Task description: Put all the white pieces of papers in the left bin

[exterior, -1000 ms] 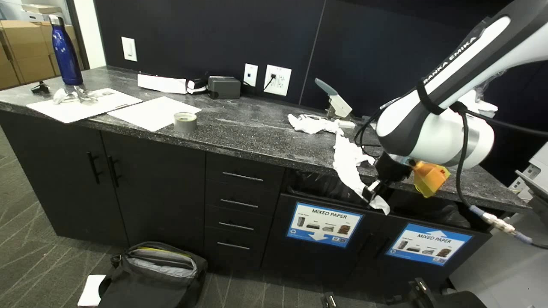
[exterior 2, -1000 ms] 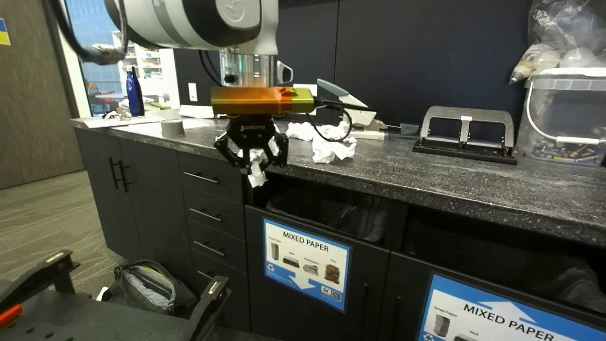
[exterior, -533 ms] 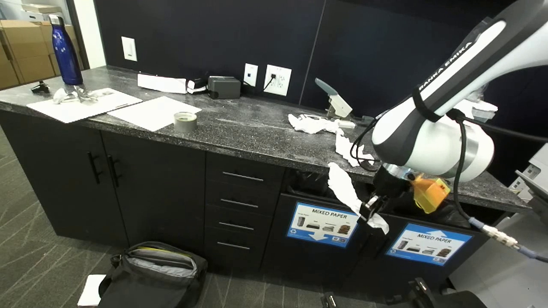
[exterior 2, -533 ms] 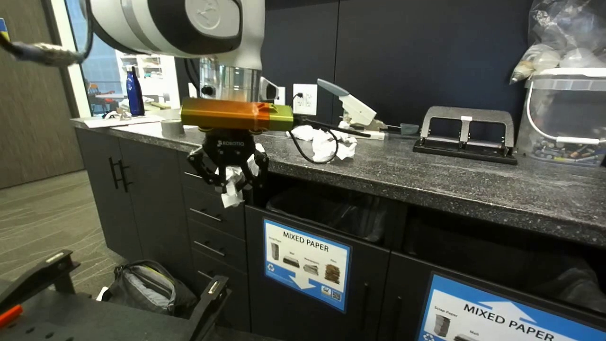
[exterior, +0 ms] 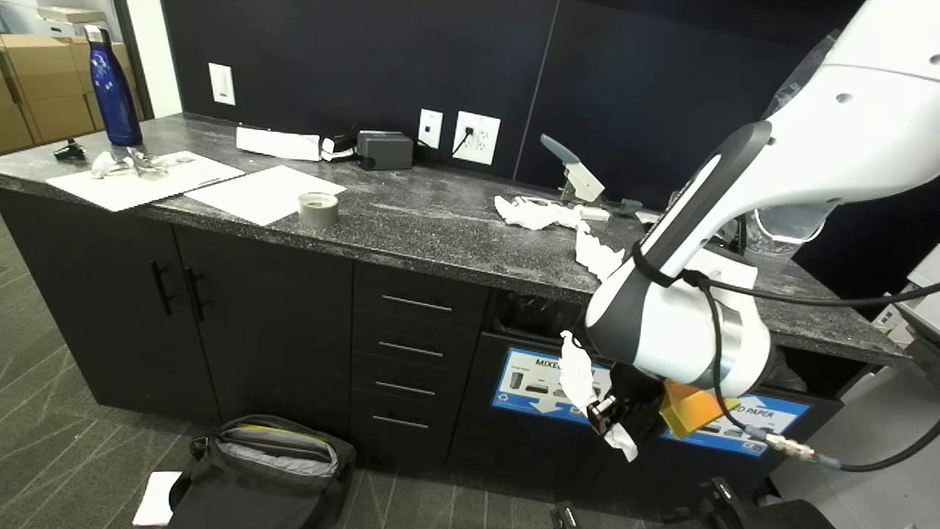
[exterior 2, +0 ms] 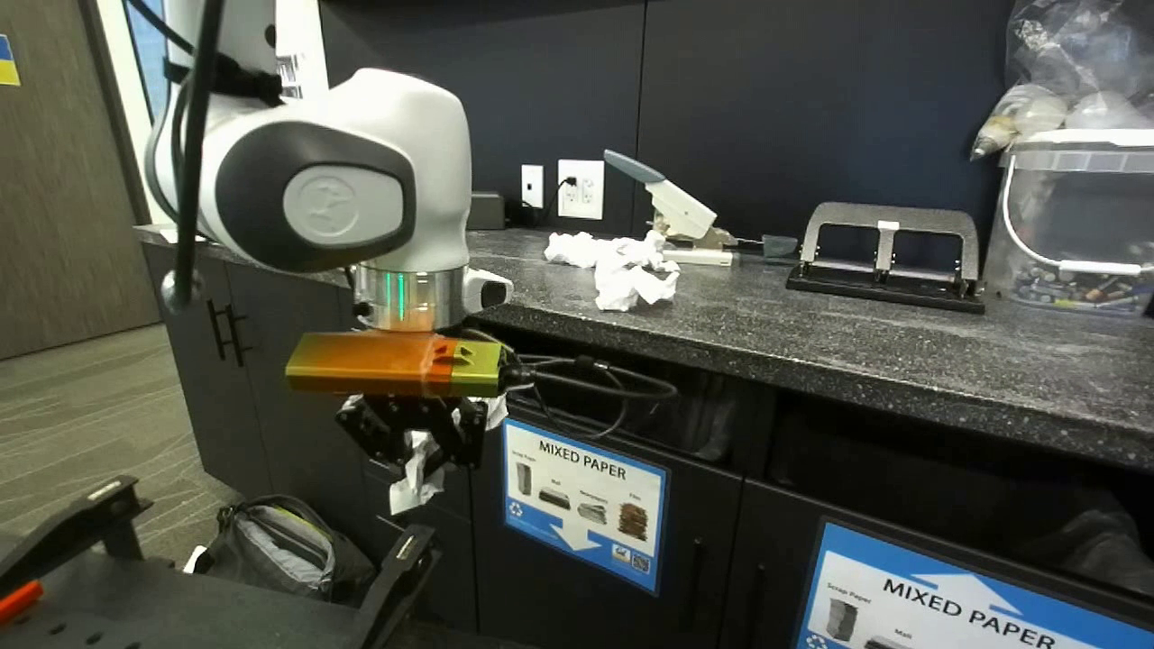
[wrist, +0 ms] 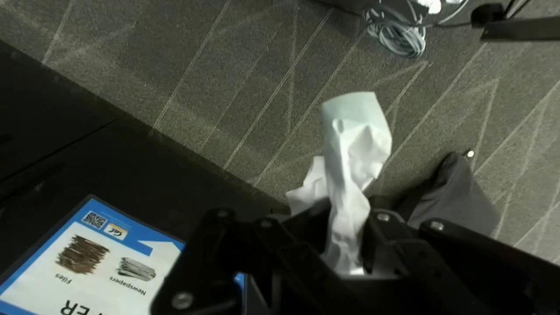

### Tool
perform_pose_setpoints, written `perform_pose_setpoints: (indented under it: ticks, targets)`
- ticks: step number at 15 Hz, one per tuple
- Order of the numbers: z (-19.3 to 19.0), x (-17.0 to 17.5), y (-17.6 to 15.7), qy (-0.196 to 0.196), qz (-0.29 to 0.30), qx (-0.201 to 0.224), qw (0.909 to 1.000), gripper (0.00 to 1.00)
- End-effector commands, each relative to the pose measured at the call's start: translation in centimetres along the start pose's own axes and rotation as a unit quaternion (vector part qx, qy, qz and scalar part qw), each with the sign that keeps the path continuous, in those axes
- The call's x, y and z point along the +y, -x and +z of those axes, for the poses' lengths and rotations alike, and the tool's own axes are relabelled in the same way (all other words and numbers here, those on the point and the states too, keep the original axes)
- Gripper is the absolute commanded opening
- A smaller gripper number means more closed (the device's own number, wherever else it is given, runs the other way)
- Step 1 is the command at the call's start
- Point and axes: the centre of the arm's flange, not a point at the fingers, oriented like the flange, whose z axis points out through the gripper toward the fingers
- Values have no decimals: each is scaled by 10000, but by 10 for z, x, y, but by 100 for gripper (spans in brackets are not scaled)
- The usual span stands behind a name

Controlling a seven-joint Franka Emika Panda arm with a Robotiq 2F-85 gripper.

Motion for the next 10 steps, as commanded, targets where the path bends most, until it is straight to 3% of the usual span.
perform_pose_setpoints:
  ticks: [1, 5, 10]
  targets:
    - [41, 13, -21, 218, 355, 851, 9955, 9]
    - [64, 31, -43, 544, 582, 1719, 9819, 9]
    - [113, 53, -52, 718, 668, 1889, 9771, 9]
